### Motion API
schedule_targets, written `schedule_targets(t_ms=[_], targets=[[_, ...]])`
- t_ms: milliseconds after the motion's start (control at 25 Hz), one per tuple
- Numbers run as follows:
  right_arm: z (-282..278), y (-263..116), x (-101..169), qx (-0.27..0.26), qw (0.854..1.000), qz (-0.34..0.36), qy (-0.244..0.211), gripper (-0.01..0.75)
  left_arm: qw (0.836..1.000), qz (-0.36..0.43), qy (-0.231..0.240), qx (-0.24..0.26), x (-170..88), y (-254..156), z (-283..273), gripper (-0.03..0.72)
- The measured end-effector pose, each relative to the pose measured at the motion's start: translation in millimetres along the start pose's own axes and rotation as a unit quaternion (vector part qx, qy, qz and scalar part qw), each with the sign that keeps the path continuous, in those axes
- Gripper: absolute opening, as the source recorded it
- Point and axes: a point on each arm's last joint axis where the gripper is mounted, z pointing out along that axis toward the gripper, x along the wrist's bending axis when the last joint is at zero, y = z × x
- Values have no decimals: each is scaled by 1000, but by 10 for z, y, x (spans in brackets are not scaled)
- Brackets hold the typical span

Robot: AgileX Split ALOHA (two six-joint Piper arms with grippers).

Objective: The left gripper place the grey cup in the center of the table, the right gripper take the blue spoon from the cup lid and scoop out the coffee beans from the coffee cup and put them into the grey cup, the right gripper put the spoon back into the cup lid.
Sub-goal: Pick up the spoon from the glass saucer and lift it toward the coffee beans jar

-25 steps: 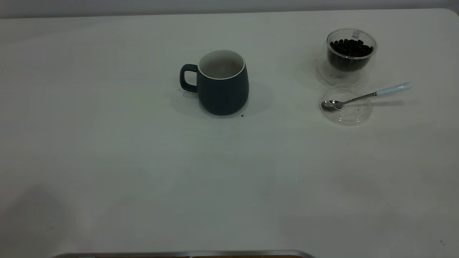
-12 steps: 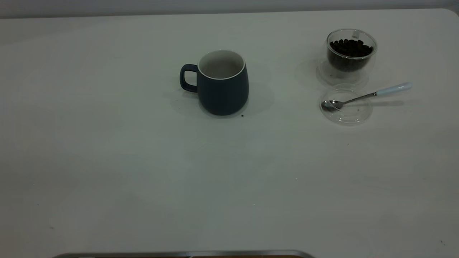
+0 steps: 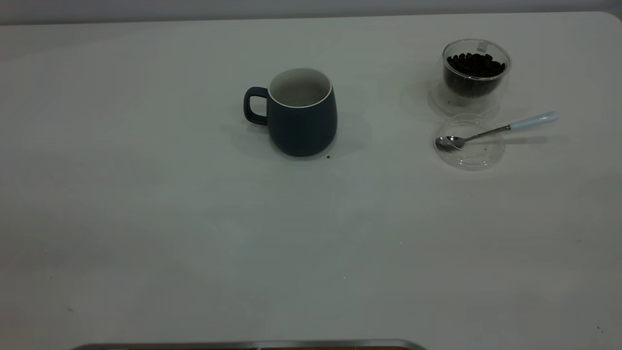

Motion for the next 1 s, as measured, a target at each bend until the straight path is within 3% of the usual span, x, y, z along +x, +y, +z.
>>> schedule_targets(t_ms=[160,320,600,1000], targets=[[0,0,0,0,1000,0,0,480,1000,-10,6,-23,5,-45,-44,555],[0,0,0,0,1000,0,0,480,995,-71,47,-51,32,-117,-99,555],[0,0,0,0,1000,0,0,480,974,-122,103,-158,-43,-390,-267,555],[0,0,0,0,1000,0,0,480,974,-125,103,-161,-57,-427,-276,555]])
